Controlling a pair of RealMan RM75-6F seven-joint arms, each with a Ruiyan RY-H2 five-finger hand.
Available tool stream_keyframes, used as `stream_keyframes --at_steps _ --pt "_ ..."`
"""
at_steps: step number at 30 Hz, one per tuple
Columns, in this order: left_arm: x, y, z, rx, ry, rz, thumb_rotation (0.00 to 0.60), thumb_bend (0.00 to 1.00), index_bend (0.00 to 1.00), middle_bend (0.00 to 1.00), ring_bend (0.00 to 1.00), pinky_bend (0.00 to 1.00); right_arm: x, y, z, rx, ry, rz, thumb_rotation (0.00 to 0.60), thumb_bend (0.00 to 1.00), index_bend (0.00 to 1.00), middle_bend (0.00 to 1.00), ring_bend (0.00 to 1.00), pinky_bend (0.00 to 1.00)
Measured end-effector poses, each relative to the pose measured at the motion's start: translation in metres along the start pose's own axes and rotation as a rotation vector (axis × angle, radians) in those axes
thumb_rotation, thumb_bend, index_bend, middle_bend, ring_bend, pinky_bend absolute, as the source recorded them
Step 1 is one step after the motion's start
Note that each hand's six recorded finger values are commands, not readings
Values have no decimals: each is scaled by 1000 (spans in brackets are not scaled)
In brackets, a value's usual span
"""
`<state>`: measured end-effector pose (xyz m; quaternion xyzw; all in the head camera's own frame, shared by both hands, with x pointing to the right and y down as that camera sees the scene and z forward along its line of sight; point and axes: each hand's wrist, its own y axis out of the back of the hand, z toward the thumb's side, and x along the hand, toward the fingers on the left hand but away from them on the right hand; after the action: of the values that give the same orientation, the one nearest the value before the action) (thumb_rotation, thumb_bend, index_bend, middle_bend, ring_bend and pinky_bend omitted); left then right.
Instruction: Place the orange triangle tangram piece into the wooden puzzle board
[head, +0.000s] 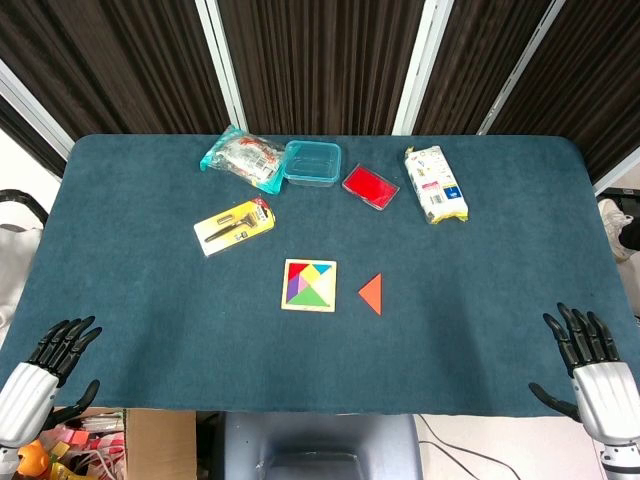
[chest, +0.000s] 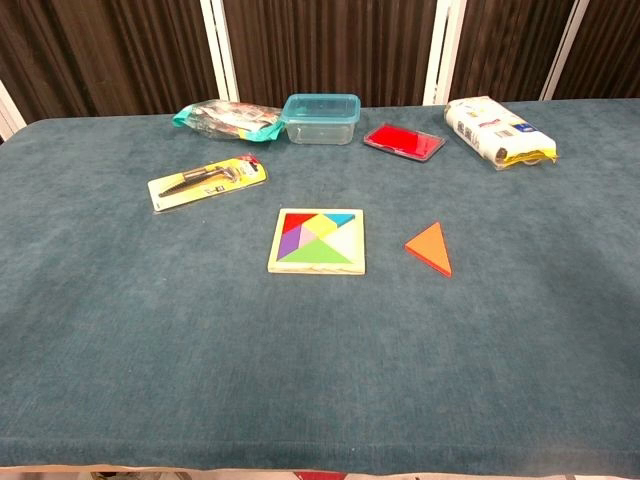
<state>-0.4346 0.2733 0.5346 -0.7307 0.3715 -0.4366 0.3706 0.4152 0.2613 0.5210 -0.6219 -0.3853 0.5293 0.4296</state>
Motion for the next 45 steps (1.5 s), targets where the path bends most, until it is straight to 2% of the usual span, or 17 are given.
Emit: stream_keyframes --at_steps 5,9,12,17,19,23,26,33,40,45 --pt "1 0 -1 -5 -2 3 600 459 0 0 0 90 -10 -8 6 12 32 29 600 134 0 0 0 0" --pt "3 1 -1 -13 -1 7 600 459 0 0 0 90 -36 -18 19 46 109 57 600 133 0 0 0 0" --pt "6 -1 -2 -9 2 4 600 458 0 0 0 90 -64 -27 33 87 188 91 600 134 32 0 0 0" --pt "7 -4 -5 -1 14 -5 600 457 0 0 0 90 -123 -47 67 179 332 178 600 192 211 0 0 0" --pt "8 -4 -6 -1 21 -7 600 457 0 0 0 90 -151 -55 85 222 389 204 600 214 248 0 0 0" --pt "11 -4 -10 4 41 -6 600 457 0 0 0 91 -198 -70 122 295 473 238 600 275 315 0 0 0" --pt "12 -4 -11 6 47 -3 600 458 0 0 0 91 -222 -79 137 332 498 241 600 326 345 0 0 0" --pt "12 -4 -10 2 45 -2 600 457 0 0 0 91 -248 -106 163 397 546 294 600 328 354 0 0 0" --pt "12 -4 -10 4 45 -2 600 457 0 0 0 91 -249 -130 163 463 561 345 600 356 368 0 0 0" --pt "12 -4 -10 1 43 2 600 458 0 0 0 91 -251 -145 168 474 561 371 600 359 376 0 0 0"
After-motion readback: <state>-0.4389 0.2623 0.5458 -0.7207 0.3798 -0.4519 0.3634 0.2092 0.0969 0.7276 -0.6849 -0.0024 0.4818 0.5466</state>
